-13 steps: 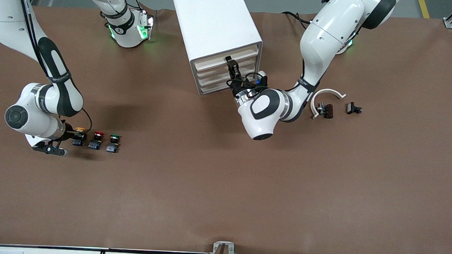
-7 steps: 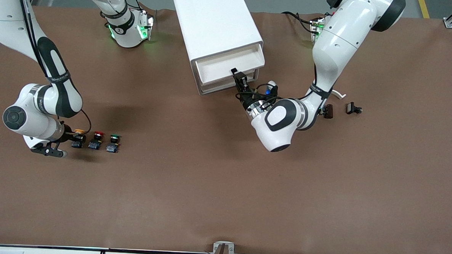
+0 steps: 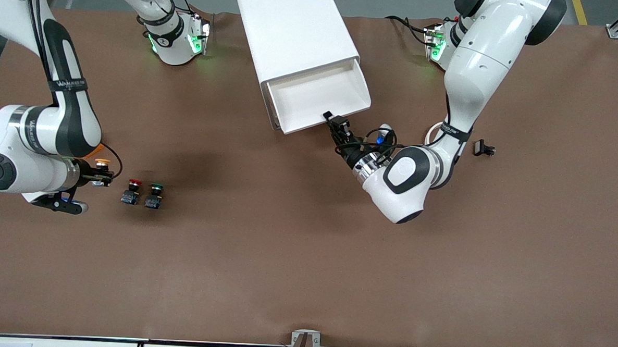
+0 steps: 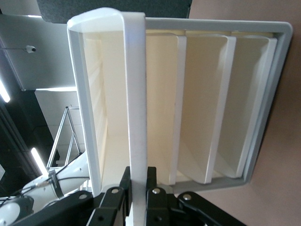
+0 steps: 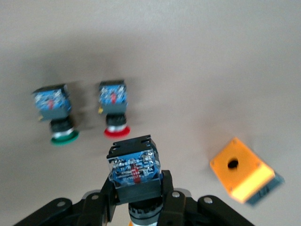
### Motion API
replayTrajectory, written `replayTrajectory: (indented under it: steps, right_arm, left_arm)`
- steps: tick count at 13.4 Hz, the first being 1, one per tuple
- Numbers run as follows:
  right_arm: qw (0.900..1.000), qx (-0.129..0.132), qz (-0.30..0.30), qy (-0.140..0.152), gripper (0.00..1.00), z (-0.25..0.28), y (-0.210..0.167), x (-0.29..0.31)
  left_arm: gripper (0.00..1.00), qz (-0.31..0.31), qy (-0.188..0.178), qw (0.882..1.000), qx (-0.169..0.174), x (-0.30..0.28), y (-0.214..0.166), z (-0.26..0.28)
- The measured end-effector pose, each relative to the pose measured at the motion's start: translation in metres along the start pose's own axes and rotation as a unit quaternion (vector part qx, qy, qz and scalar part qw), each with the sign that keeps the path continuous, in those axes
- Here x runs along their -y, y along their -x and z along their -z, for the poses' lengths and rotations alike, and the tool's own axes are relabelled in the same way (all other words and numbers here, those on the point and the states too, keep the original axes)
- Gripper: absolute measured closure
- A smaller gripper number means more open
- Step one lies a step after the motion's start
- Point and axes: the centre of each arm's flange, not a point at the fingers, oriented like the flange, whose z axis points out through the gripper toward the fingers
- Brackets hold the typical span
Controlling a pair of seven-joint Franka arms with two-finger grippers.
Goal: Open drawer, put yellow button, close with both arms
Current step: 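Carry the button toward the drawer with the right gripper while the left gripper withdraws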
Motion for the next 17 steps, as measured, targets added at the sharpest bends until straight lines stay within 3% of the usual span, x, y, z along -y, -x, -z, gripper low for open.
replayTrajectory:
  steps: [2, 5, 8, 10, 12, 14, 17]
  right_arm:
    - [0.999, 0.014, -0.034, 0.015, 0.59, 0.03, 0.023, 0.026]
    - [0.994, 0.024, -0.096, 0.05, 0.59, 0.07, 0.08, 0.098]
    - [0.984, 0.04, -0.165, 0.049, 0.59, 0.106, 0.151, 0.178]
    - [0.975, 0.053, -0.215, 0.035, 0.59, 0.132, 0.192, 0.219]
    - [0.965, 0.048, -0.256, 0.029, 0.59, 0.145, 0.231, 0.264]
    - [0.956, 0.047, -0.289, 0.015, 0.59, 0.146, 0.273, 0.313]
    - [0.933, 0.048, -0.353, -0.05, 0.59, 0.152, 0.31, 0.365]
  left_arm:
    - [0.7, -0.006, 0.007, 1.0, 0.01, 0.004, 0.001, 0.012]
    - [0.34, -0.018, 0.023, 0.999, 0.025, 0.013, 0.003, 0.035]
    - [0.02, -0.045, 0.058, 0.996, 0.047, 0.025, 0.002, 0.073]
    - [0.0, -0.062, 0.085, 0.993, 0.062, 0.03, -0.004, 0.102]
    - [0.0, -0.089, 0.119, 0.987, 0.066, 0.033, -0.014, 0.128]
    - [0.0, -0.13, 0.172, 0.976, 0.037, 0.043, -0.024, 0.147]
    - [0.0, -0.21, 0.249, 0.945, -0.033, 0.074, -0.038, 0.167]
